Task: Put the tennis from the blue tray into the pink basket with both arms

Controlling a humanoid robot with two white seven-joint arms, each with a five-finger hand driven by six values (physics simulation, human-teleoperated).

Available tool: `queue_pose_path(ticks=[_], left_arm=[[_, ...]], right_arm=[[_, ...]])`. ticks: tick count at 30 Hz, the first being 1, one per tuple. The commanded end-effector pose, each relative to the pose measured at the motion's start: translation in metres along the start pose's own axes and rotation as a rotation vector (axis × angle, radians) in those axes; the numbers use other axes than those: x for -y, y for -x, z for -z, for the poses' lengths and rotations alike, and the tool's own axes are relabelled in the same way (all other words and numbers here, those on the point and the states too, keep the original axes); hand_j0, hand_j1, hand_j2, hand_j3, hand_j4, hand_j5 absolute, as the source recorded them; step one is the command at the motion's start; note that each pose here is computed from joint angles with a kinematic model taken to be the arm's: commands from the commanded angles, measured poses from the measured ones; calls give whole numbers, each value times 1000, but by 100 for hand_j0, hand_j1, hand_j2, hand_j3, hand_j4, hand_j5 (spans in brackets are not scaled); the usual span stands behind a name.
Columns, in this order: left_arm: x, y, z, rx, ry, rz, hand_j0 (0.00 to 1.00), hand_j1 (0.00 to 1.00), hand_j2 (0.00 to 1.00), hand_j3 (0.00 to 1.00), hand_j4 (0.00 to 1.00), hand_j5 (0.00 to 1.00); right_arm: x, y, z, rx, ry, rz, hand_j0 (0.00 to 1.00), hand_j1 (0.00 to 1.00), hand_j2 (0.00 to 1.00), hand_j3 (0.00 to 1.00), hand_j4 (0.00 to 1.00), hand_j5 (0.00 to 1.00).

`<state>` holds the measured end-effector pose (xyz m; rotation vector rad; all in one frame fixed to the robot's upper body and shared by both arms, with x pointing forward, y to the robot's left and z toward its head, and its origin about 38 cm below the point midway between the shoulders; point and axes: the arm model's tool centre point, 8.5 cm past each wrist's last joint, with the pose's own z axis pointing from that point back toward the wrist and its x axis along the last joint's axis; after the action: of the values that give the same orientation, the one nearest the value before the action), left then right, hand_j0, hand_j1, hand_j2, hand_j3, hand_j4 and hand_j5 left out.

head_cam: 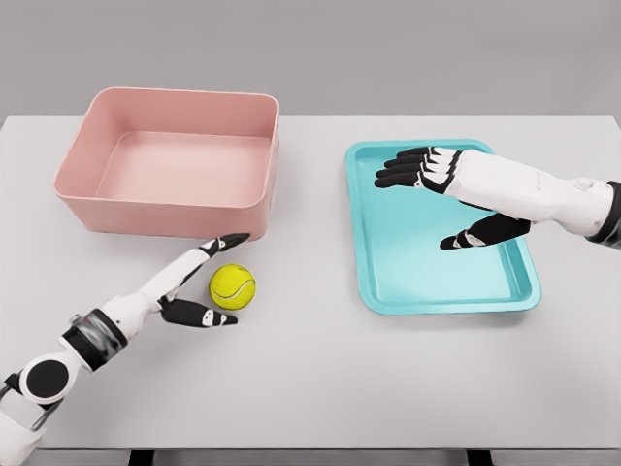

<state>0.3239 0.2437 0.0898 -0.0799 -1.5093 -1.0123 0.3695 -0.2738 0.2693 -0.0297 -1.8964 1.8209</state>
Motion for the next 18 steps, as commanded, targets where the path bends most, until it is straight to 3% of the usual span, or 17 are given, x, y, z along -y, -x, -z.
queue_pose_path(ticks=[1,4,10,18], left_arm=[[1,1,1,-16,3,-4,98,98,98,98,98,98],[4,2,1,-22,11,-7,96,96,96,96,96,96],[7,3,1,-24,17,-9,82,82,82,82,82,82],[9,1,-1,-10,19,-13,48,48,48,48,48,48]], right_arm=[[0,0,0,2,6,8,100,100,100,100,100,100],[0,0,1,3,7,8,100,100,100,100,100,100],[0,-1,4,14,17,11,100,100,100,100,100,100],[-1,-1,5,15,17,13,100,100,100,100,100,100]])
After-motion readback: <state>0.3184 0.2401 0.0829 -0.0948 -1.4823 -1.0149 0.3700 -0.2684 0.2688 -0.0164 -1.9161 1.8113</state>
